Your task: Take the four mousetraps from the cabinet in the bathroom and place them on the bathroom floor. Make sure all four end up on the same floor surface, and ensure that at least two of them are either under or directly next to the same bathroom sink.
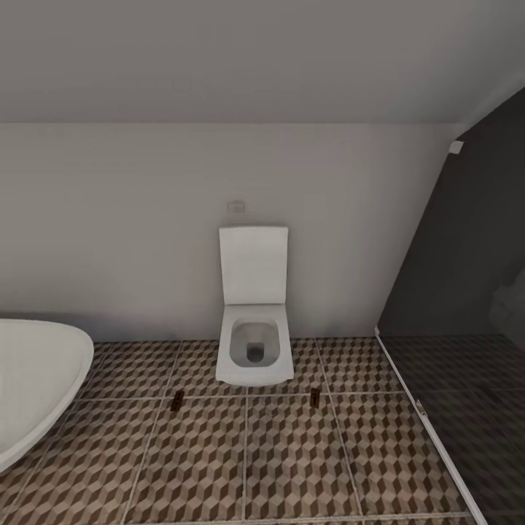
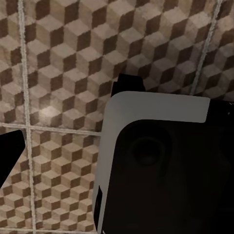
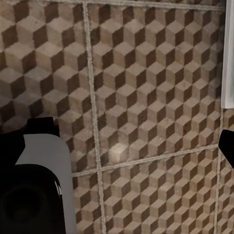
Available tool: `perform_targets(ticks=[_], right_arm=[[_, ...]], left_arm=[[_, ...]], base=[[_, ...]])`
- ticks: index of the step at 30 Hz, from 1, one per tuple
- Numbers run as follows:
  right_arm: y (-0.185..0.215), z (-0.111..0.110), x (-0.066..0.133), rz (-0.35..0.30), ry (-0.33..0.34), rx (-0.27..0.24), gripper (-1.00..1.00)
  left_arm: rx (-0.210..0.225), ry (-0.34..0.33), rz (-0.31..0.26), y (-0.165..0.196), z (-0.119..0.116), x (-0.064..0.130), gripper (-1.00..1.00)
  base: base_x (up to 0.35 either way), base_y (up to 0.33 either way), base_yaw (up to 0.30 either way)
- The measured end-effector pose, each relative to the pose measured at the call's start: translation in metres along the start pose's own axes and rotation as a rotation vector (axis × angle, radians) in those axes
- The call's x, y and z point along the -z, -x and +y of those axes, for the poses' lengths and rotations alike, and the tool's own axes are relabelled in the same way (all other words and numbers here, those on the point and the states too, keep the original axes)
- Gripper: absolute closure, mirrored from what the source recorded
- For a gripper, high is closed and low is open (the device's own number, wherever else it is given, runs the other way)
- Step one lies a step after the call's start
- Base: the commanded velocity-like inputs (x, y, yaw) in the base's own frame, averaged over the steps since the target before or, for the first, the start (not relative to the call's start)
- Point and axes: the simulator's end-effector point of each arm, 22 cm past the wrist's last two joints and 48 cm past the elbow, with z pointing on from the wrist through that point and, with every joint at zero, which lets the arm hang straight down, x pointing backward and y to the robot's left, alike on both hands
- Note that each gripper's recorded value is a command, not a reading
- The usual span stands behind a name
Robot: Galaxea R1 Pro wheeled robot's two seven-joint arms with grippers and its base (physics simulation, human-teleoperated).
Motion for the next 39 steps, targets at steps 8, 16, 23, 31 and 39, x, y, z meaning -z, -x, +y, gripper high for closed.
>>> perform_targets(ticks=[8, 16, 23, 31, 39], right_arm=[[0.0001, 0.0001, 0.0000, 0.000, 0.000, 0.000, -1.00], [-0.0002, 0.0000, 0.0000, 0.000, 0.000, 0.000, -1.00], [-0.0001, -0.0001, 0.0000, 0.000, 0.000, 0.000, -1.00], [-0.0001, 0.0000, 0.0000, 0.000, 0.000, 0.000, -1.00], [0.0002, -0.0002, -0.0001, 0.000, 0.000, 0.000, -1.00]], left_arm=[[0.000, 0.000, 0.000, 0.0000, 0.0002, 0.0000, -1.00], [0.000, 0.000, 0.000, 0.0000, 0.0003, 0.0000, -1.00], [0.000, 0.000, 0.000, 0.0000, 0.0004, 0.0001, -1.00], [0.000, 0.000, 0.000, 0.0000, 0.0000, 0.0000, -1.00], [0.000, 0.000, 0.000, 0.0000, 0.0003, 0.0000, -1.00]], base=[[0.000, 0.000, 0.000], [0.000, 0.000, 0.000], [0.000, 0.000, 0.000], [0.000, 0.000, 0.000], [0.000, 0.000, 0.000]])
